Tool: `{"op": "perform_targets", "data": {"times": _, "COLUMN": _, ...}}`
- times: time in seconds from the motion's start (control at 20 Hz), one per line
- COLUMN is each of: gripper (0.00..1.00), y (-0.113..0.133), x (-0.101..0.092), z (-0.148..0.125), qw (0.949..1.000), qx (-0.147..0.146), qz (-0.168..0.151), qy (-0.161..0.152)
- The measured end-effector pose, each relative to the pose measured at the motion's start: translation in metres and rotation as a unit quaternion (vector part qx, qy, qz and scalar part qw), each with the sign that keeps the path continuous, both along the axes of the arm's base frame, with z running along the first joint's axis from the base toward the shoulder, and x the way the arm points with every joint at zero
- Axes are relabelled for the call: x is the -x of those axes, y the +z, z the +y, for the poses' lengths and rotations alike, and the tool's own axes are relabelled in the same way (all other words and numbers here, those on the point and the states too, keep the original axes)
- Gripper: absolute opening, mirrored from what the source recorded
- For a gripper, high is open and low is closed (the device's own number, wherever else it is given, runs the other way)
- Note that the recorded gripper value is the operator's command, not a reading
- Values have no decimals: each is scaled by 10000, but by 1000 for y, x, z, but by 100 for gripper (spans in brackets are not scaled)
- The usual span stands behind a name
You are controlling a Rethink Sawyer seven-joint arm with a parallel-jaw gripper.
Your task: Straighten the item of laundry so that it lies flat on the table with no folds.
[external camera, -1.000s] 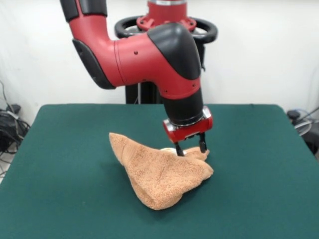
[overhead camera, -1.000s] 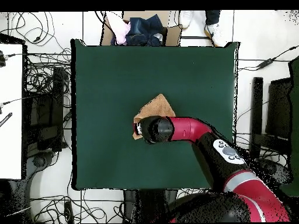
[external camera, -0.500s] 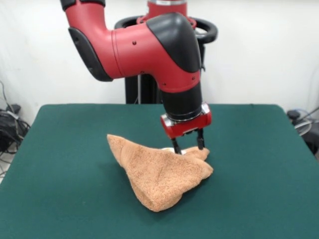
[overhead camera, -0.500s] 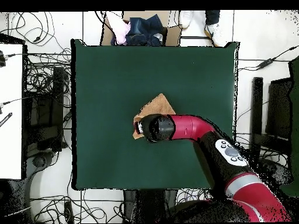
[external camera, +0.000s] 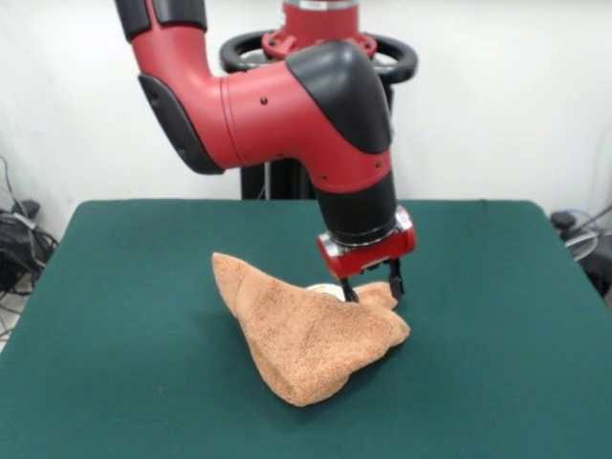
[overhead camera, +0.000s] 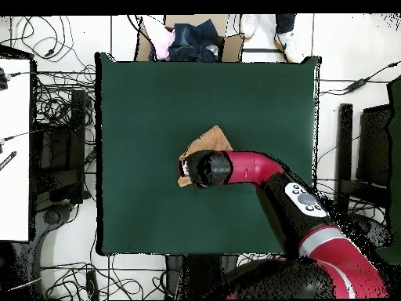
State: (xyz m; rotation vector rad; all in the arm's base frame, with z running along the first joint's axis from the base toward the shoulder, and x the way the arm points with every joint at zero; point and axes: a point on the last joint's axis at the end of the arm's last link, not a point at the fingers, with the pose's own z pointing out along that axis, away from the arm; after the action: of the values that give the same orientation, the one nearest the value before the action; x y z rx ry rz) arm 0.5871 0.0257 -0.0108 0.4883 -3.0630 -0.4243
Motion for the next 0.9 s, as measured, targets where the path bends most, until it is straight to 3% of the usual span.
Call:
{"op": "perform_targets", "data": {"times": 0.65, "gripper": 100, "y": -1, "x": -16, "z": 14, "qw": 9999, "qx": -151, "qz": -79, "qy": 16}}
{"op": "perform_targets", "data": {"times": 0.9, "gripper": 100, "y": 15, "x": -25, "z": 11, "qw": 9997, "qx": -55, "qz": 212, "qy": 110}}
